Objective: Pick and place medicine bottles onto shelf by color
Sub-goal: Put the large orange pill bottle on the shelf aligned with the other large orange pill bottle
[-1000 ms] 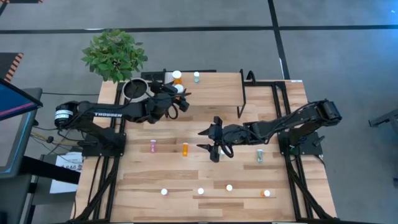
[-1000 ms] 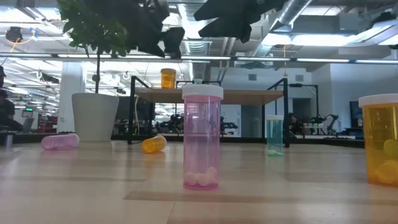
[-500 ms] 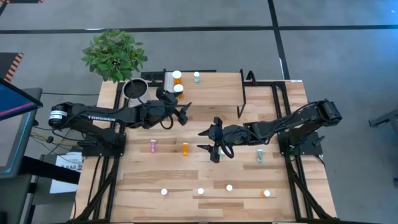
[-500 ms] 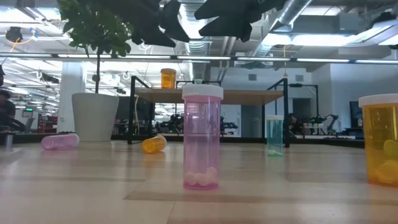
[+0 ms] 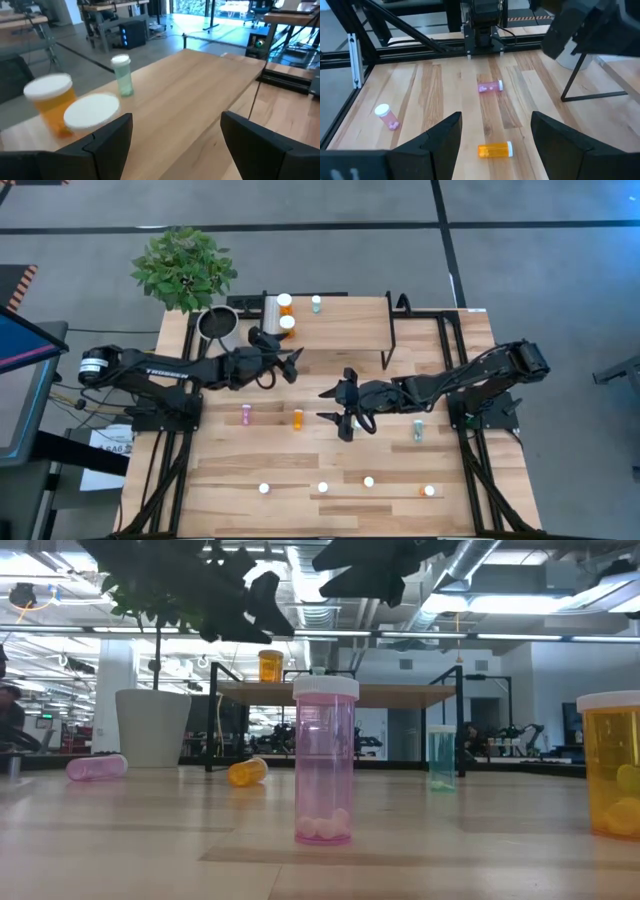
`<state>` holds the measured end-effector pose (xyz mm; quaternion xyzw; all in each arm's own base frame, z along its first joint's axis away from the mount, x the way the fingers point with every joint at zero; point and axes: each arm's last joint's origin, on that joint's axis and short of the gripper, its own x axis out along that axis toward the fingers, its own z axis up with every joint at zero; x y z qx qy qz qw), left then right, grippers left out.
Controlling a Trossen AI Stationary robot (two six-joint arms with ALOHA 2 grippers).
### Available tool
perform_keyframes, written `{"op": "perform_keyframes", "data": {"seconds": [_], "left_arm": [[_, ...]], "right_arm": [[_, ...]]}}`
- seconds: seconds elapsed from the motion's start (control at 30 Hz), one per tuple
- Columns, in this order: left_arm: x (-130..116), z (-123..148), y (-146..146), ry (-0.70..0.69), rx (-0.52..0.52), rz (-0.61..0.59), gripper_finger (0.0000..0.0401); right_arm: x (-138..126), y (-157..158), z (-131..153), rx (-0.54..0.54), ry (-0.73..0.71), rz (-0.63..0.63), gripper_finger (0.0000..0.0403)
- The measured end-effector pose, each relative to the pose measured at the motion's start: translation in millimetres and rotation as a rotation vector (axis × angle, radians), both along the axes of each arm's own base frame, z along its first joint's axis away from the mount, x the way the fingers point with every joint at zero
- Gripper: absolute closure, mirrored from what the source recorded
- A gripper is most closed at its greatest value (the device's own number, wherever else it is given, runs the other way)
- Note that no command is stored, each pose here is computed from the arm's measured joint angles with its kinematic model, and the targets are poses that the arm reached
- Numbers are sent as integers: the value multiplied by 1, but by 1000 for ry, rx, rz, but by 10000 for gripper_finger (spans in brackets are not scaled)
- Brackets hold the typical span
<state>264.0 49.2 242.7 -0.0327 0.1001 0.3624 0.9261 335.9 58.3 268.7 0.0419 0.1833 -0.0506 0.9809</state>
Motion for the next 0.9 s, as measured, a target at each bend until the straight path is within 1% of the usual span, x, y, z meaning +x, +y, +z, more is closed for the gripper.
{"op": "perform_keyframes", "data": {"seconds": [0.27,0.4,0.67,0.9], "left_arm": [[3,-9,19,-21,-56,-12,111],[7,-20,24,5,-79,3,111],[12,-28,24,18,-49,88,111],[13,-28,19,17,-49,81,111]], "right_arm": [[0,0,1,-1,-7,0,143],[0,0,1,-1,-7,1,143],[0,0,1,-5,-4,2,143],[0,0,0,-6,-2,2,143]]}}
